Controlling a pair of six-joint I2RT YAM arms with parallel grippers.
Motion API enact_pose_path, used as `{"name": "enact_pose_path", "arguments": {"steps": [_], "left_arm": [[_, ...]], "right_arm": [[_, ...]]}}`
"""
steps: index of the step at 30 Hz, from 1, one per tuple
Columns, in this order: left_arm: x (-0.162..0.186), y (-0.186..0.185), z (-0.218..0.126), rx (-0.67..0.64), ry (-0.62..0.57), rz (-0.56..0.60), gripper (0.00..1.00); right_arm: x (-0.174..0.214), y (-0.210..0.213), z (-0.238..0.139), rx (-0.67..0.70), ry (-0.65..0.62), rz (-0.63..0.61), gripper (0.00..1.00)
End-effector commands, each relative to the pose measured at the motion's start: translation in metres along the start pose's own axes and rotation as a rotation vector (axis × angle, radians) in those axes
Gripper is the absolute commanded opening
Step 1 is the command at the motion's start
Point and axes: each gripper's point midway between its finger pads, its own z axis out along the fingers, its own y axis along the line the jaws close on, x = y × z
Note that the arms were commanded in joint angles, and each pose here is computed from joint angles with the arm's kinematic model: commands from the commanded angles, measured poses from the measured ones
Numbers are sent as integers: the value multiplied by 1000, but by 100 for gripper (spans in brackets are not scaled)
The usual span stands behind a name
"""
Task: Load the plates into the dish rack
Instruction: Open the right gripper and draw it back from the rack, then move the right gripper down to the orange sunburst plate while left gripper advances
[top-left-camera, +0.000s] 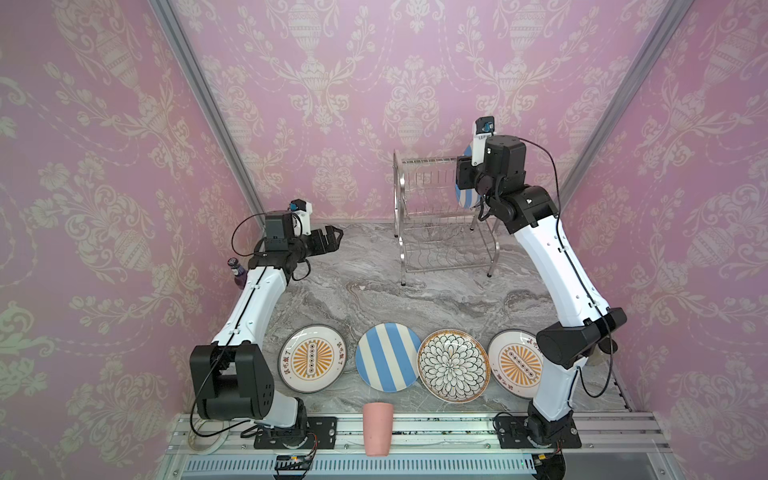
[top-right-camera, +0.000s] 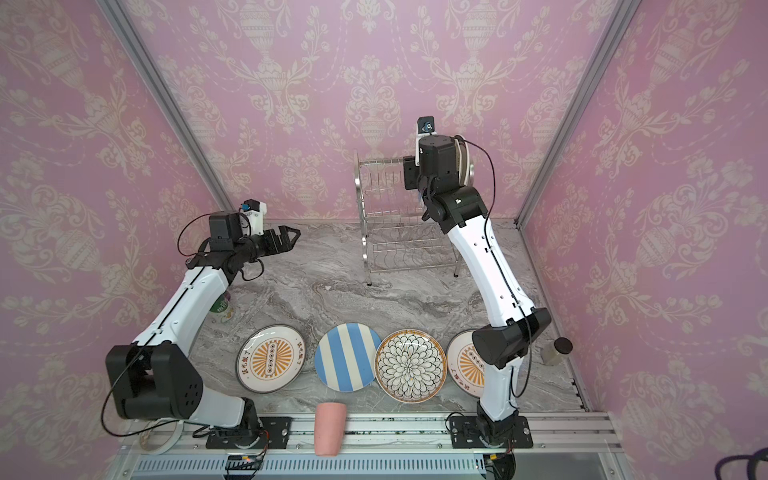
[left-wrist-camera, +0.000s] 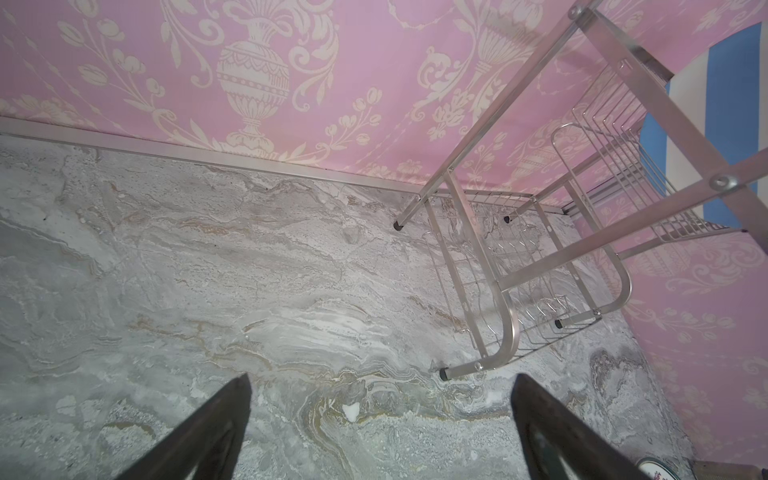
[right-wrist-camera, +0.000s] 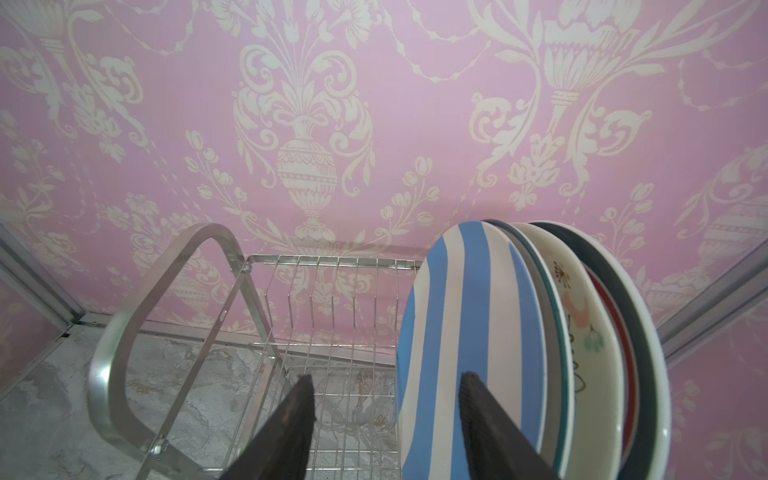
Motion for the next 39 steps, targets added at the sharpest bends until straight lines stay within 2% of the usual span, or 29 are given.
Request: {"name": "enact_pose_path", "arguments": {"steps": [1, 5, 9, 14, 18, 21, 25, 31, 39], "left_arm": [[-1, -7, -7, 14, -13, 29, 99], [-3, -14, -10, 29, -24, 42, 99], [6, -35, -6, 76, 1, 91, 99], [17, -59, 4, 157, 37, 133, 99], [28, -82, 8, 247, 57, 159, 99], [49, -104, 13, 305, 90, 208, 99], [86, -129, 23, 364, 175, 273, 99], [128, -153, 27, 473, 254, 284, 99], [151, -173, 25, 572, 267, 296, 99]], "right_arm": [[-18, 14, -30, -128, -12, 48, 59], [-22, 11, -67, -189, -16, 69, 61], [13, -5, -101, -175, 82, 76, 62], [100, -42, -139, -52, 272, 152, 63], [193, -64, -169, 71, 487, 221, 64], [250, -70, -185, 114, 601, 300, 65], [316, -72, -197, 163, 696, 403, 65], [402, -49, -195, 94, 844, 636, 66], [459, -50, -191, 126, 873, 760, 65]]}}
